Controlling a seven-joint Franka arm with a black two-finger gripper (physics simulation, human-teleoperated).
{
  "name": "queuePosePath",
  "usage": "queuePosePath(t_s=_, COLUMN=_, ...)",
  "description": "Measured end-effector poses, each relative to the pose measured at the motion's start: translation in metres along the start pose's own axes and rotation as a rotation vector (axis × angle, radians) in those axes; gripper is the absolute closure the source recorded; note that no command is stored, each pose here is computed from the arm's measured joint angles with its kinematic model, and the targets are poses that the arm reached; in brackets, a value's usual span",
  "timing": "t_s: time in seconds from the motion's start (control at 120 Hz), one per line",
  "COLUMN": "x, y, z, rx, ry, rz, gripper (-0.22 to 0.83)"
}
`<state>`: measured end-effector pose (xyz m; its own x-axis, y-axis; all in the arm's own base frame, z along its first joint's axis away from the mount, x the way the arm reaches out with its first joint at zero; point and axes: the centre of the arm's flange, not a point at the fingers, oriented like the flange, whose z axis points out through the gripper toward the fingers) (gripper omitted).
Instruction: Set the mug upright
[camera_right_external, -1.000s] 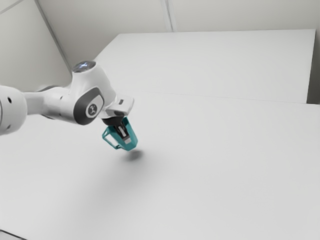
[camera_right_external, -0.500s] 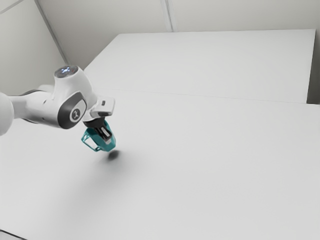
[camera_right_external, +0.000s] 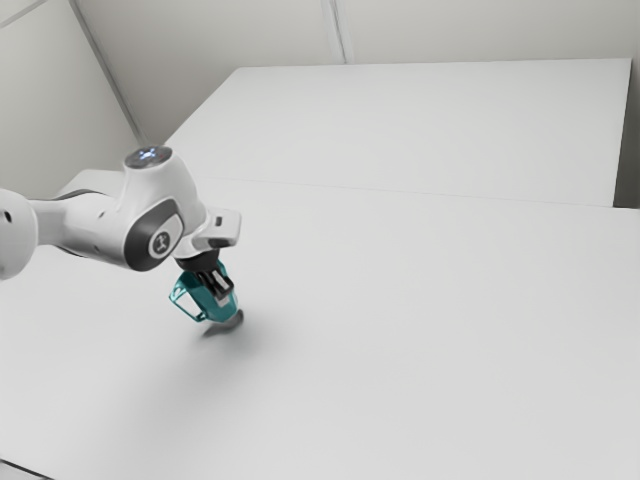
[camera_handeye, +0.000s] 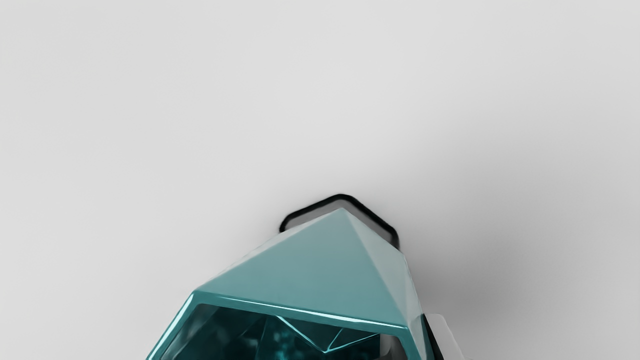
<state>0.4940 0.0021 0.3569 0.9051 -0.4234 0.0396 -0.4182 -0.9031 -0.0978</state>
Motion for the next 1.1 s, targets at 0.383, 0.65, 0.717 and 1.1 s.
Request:
queuePosePath(t_s=0.383, x=0.003, y=0.006, z=0.013, rx=-0.005, ry=-0.022, rz=-0.019, gripper=0.79)
queuePosePath(t_s=0.65, x=0.006, y=0.012, z=0.019, rx=-0.011, ry=-0.029, rz=-0.024, gripper=0.79)
queuePosePath(t_s=0.717, x=0.006, y=0.012, z=0.019, rx=-0.012, ry=-0.028, rz=-0.027, gripper=0.77)
queuePosePath(t_s=1.1, x=0.004, y=0.01, z=0.018, rx=-0.018, ry=-0.028, rz=-0.033, gripper=0.55)
